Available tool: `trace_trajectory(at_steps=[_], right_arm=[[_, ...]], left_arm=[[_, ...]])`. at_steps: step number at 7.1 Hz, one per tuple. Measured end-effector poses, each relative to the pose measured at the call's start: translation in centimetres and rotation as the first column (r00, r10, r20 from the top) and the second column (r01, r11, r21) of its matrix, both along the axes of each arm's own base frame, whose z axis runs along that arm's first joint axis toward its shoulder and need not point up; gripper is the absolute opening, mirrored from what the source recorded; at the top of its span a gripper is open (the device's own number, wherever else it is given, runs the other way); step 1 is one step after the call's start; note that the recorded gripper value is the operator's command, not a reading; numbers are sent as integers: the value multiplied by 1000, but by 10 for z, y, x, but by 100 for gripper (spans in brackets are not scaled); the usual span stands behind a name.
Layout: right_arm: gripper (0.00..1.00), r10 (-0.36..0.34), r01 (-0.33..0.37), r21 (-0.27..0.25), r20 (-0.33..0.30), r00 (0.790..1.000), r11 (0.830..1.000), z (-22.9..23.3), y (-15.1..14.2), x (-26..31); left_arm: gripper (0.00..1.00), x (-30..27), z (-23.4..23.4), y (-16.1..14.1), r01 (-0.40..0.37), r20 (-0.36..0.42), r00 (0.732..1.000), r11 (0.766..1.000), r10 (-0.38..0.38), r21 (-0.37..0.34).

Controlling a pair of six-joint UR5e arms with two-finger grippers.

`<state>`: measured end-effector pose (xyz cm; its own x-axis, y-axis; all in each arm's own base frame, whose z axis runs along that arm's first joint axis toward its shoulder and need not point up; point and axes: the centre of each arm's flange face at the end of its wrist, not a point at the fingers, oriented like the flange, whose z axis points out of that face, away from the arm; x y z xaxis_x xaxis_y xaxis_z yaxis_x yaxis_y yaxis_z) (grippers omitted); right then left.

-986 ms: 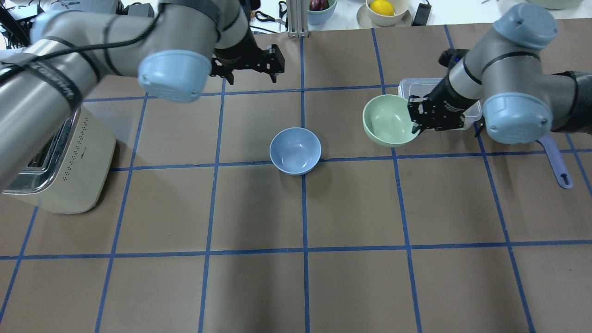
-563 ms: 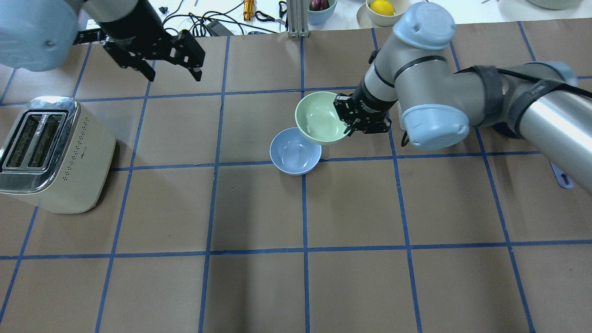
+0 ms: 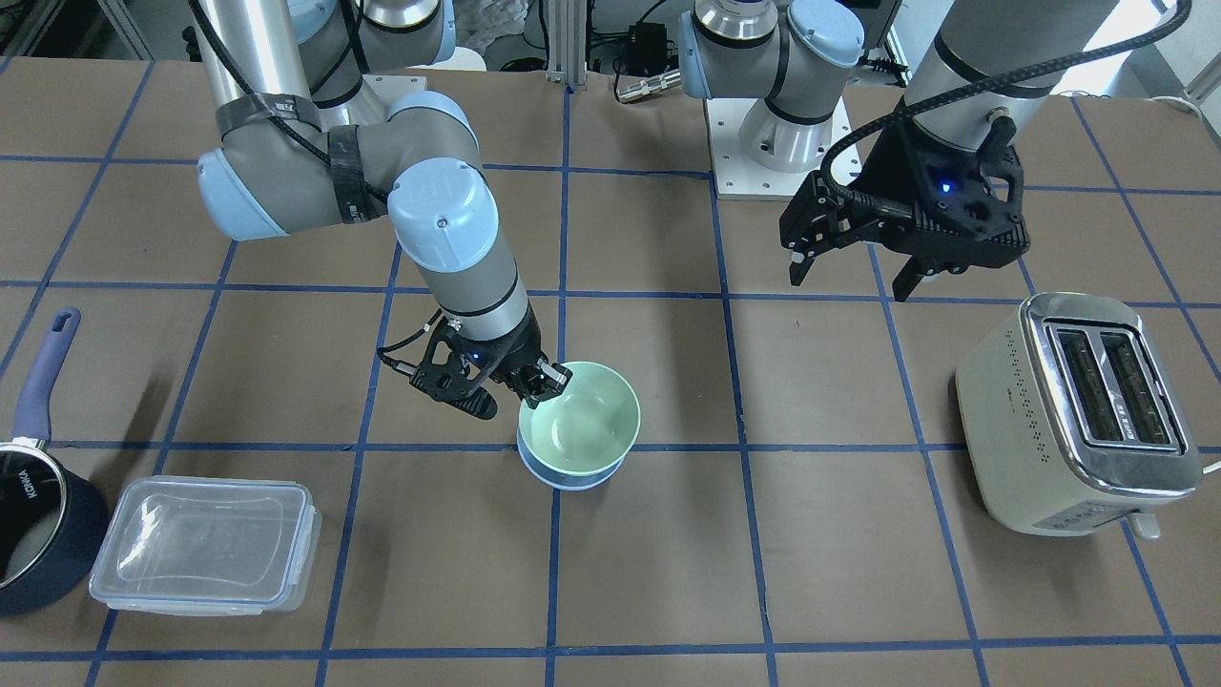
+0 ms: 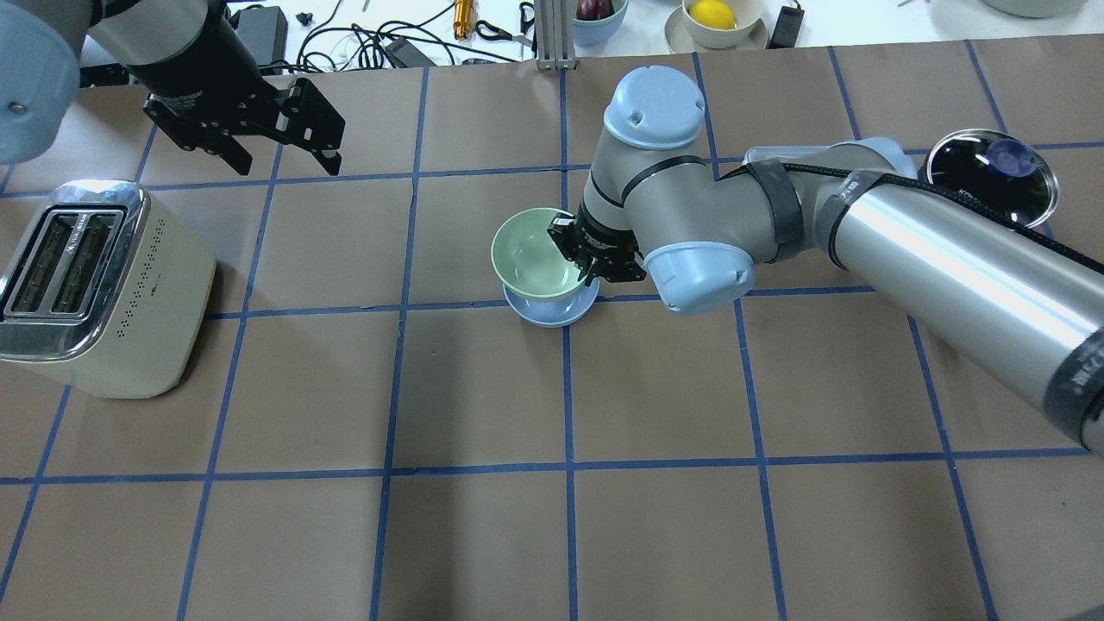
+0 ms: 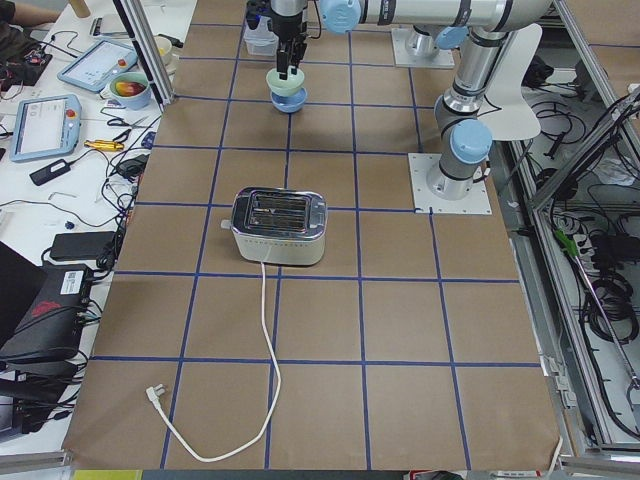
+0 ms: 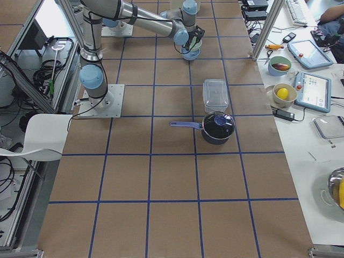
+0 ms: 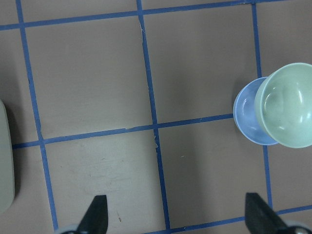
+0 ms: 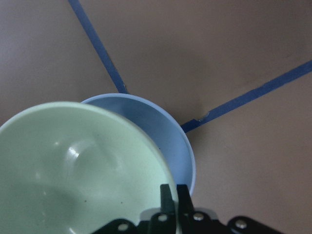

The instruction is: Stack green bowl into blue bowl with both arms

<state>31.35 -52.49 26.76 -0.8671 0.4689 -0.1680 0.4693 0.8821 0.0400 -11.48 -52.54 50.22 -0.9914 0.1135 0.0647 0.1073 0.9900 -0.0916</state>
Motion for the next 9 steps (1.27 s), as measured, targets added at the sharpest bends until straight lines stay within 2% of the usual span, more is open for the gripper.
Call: trace_trajectory(at_steps=[1,3,5,7,9], right_arm=[[99,4,-4,10,-6,1000,1000,-8,0,3],[100,18,-18,18,-12,1000,1000,-14,0,4],[100,49,-49,-2,-30,998,999,-2,-9,-4],[99,54,-55,-4,-43,998,998,51,-29,-18],[99,115,-112,51,-58,992,992,143,-39,-26]], left_arm=[[100,1,1,1,-1,1,1000,1000,1,-5],[100,1,2,2,-2,2,1000,1000,2,-7],[100,0,0,3,-3,1,1000,1000,3,-5],[100,0,-1,4,-7,0,1000,1000,7,-3],[100,0,-4,5,-14,-2,1000,1000,14,3]])
